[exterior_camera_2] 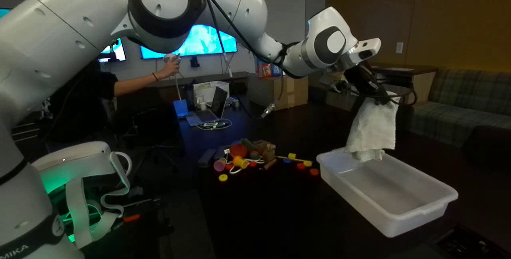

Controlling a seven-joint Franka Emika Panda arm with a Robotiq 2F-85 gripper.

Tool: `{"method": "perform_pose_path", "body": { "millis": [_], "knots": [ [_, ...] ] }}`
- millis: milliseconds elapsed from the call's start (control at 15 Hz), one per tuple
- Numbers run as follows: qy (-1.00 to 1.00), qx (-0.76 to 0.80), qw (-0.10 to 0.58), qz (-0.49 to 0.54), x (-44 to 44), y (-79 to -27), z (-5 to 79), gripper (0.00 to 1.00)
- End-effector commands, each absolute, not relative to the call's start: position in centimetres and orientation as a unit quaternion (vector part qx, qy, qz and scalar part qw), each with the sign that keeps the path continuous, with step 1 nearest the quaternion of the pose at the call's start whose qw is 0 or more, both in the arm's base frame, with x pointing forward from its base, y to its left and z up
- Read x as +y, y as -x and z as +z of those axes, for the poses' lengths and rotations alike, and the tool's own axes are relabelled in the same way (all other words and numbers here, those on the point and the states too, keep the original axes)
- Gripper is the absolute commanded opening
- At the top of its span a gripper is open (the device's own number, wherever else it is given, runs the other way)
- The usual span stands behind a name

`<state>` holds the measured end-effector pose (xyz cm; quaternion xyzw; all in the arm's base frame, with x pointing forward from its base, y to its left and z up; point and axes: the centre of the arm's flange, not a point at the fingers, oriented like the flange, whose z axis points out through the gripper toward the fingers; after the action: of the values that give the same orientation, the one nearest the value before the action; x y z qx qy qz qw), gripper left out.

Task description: Use the cloth to push the objects on the table to the left

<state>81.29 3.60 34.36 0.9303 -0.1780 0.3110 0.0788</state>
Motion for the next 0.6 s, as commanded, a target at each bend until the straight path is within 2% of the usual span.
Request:
{"method": "perform_pose_path", "body": {
  "millis": [0,267,467,533],
  "knots": [
    [-0.928,-0.19,0.104,0.304,1.4,-88.4,33.5,0.5],
    [-0.931,-0.194,0.113,0.289,-1.1,-86.4,33.9,0.76],
    [-0.945,-0.164,0.096,0.265,-1.9,-81.4,37.0,0.95],
    [-0.952,-0.147,0.086,0.252,-2.0,-79.7,37.8,0.99]
  ]
}}
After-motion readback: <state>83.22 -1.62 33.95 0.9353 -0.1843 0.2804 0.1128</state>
